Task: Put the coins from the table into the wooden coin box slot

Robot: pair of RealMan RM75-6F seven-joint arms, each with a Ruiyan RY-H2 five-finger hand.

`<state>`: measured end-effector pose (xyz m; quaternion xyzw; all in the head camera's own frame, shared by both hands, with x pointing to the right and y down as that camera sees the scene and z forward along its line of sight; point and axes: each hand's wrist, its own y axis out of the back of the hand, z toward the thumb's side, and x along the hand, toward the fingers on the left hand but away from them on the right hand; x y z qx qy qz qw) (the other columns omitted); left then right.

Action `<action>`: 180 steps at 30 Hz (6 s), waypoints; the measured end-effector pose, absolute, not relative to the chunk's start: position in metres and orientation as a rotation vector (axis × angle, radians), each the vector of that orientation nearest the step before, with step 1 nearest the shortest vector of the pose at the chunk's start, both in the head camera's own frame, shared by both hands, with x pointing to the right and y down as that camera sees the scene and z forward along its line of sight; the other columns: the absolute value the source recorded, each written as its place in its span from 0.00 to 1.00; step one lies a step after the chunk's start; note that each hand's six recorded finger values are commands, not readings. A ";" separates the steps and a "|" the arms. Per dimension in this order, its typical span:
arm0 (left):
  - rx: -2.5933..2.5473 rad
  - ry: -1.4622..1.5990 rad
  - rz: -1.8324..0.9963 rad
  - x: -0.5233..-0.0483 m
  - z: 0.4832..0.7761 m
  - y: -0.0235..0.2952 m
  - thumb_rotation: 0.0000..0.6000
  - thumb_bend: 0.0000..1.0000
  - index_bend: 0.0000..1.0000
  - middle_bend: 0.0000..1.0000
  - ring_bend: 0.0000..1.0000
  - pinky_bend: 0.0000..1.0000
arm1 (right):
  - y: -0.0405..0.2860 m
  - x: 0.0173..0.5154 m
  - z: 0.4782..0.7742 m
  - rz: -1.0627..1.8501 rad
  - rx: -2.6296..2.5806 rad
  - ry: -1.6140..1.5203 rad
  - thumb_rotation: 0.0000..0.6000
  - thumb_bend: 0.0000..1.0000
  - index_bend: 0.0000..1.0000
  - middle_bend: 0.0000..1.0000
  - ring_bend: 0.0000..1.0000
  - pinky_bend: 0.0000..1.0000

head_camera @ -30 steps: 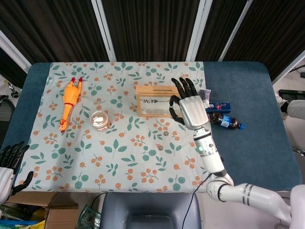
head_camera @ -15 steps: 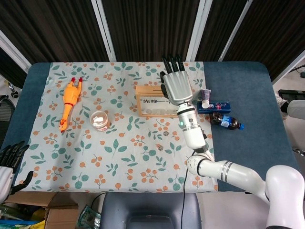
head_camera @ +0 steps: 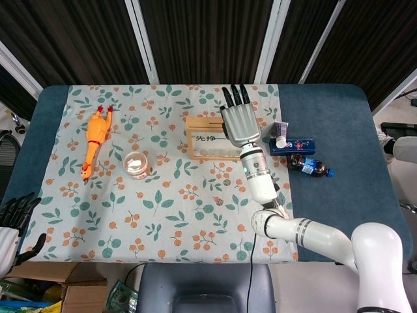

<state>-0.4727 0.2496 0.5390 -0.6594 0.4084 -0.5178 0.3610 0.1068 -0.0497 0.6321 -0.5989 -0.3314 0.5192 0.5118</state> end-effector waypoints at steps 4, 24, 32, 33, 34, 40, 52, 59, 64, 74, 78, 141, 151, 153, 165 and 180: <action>-1.698 1.051 -1.330 -0.471 0.539 0.250 1.00 0.41 0.00 0.00 0.00 0.00 | -0.050 0.110 0.636 1.265 -1.437 -0.793 1.00 0.58 0.73 0.21 0.00 0.08; -1.700 1.056 -1.332 -0.472 0.539 0.249 1.00 0.41 0.00 0.00 0.00 0.00 | -0.050 0.114 0.644 1.302 -1.429 -0.785 1.00 0.58 0.71 0.21 0.00 0.08; -1.701 1.066 -1.336 -0.474 0.538 0.249 1.00 0.41 0.00 0.00 0.00 0.00 | -0.049 0.115 0.646 1.310 -1.444 -0.788 1.00 0.58 0.62 0.21 0.00 0.14; -1.701 1.066 -1.336 -0.474 0.538 0.249 1.00 0.41 0.00 0.00 0.00 0.00 | -0.049 0.116 0.646 1.311 -1.445 -0.787 1.00 0.58 0.61 0.21 0.00 0.14; -1.701 1.066 -1.336 -0.474 0.538 0.249 1.00 0.41 0.00 0.00 0.00 0.00 | -0.049 0.116 0.647 1.312 -1.446 -0.787 1.00 0.58 0.61 0.21 0.00 0.14; -1.701 1.066 -1.333 -0.474 0.538 0.248 1.00 0.41 0.00 0.00 0.00 0.00 | -0.049 0.115 0.643 1.292 -1.448 -0.796 1.00 0.58 0.59 0.21 0.00 0.15; -1.703 1.072 -1.324 -0.473 0.537 0.247 1.00 0.41 0.00 0.00 0.00 0.00 | -0.002 0.093 0.599 0.957 -1.582 -0.857 1.00 0.46 0.53 0.20 0.00 0.15; -1.702 1.068 -1.317 -0.472 0.536 0.249 1.00 0.41 0.00 0.00 0.00 0.00 | 0.089 0.108 0.602 0.811 -1.693 -0.708 1.00 0.46 0.53 0.19 0.00 0.14; -1.702 1.067 -1.316 -0.472 0.536 0.249 1.00 0.41 0.00 0.00 0.00 0.00 | 0.112 0.121 0.609 0.805 -1.725 -0.694 1.00 0.51 0.56 0.19 0.00 0.13; -1.699 1.091 -1.299 -0.476 0.530 0.249 1.00 0.41 0.00 0.00 0.00 0.00 | 0.149 0.146 0.691 0.953 -1.833 -0.627 1.00 0.54 0.58 0.19 0.00 0.13; -1.699 1.092 -1.301 -0.477 0.530 0.249 1.00 0.41 0.00 0.00 0.00 0.00 | 0.160 0.149 0.719 1.001 -1.889 -0.620 1.00 0.54 0.58 0.19 0.00 0.13; -1.702 1.098 -1.305 -0.477 0.530 0.249 1.00 0.41 0.00 0.00 0.00 0.00 | 0.164 0.133 0.772 1.151 -1.889 -0.488 1.00 0.54 0.57 0.19 0.00 0.16; -1.703 1.099 -1.299 -0.478 0.528 0.250 1.00 0.41 0.00 0.00 0.00 0.00 | 0.162 0.129 0.772 1.144 -1.891 -0.499 1.00 0.55 0.63 0.19 0.00 0.21; -1.703 1.099 -1.297 -0.478 0.528 0.250 1.00 0.41 0.00 0.00 0.00 0.00 | 0.162 0.128 0.772 1.140 -1.892 -0.505 1.00 0.55 0.64 0.19 0.00 0.22; -1.703 1.104 -1.282 -0.478 0.526 0.251 1.00 0.41 0.00 0.00 0.00 0.00 | 0.157 0.125 0.769 1.127 -1.891 -0.536 1.00 0.56 0.70 0.24 0.01 0.23; -1.701 1.103 -1.281 -0.478 0.527 0.250 1.00 0.41 0.00 0.00 0.00 0.00 | 0.147 0.120 0.748 1.049 -1.901 -0.620 1.00 0.57 0.75 0.28 0.02 0.23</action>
